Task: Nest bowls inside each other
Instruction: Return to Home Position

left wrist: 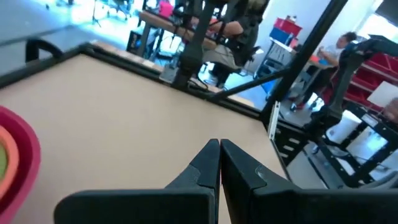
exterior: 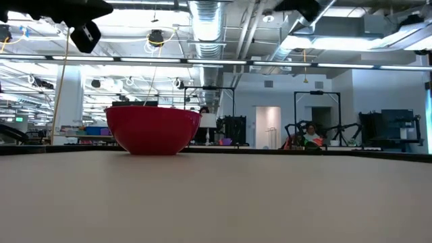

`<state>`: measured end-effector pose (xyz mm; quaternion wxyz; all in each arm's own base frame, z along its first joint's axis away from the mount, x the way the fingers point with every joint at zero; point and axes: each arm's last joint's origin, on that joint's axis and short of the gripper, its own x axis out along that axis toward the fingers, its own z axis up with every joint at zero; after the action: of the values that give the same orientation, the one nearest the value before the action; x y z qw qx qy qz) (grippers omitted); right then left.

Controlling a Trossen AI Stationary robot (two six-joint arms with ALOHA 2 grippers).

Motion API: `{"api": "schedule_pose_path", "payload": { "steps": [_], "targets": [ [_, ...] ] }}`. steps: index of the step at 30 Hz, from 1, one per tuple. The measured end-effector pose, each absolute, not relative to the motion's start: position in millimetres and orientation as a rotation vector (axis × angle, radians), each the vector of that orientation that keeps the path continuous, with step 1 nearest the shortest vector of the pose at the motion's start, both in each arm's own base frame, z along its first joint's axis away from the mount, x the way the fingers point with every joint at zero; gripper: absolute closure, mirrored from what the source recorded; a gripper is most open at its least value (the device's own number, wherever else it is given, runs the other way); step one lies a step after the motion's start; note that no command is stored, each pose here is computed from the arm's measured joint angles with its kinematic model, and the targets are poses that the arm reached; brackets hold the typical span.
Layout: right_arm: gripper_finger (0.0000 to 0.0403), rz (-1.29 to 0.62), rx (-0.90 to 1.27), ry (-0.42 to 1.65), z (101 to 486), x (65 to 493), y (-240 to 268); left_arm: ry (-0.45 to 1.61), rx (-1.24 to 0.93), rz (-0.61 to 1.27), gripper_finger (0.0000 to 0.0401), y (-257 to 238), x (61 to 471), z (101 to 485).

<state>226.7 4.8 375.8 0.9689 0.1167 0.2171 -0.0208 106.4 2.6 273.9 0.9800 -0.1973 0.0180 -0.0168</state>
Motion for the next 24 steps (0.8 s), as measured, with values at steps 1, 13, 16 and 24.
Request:
{"api": "schedule_pose_path", "payload": {
  "steps": [1, 13, 16, 24],
  "targets": [
    [0.0173, -0.054, 0.253, 0.42, 369, 218, 2, 0.027, -0.386, -0.027, 0.0401, 3, 105, 275],
    [0.0184, -0.123, 0.399, 0.539, 305, 160, -7, 0.014, -0.349, 0.165, 0.0401, 7, 80, 268],
    [0.0217, -0.074, 0.34, 0.435, 295, 152, -3, 0.014, -0.348, 0.206, 0.0401, 8, 76, 266],
    [0.0379, -0.061, 0.225, 0.224, 242, 131, -5, -0.018, -0.35, 0.239, 0.0401, 9, 70, 267]
  ]
}}
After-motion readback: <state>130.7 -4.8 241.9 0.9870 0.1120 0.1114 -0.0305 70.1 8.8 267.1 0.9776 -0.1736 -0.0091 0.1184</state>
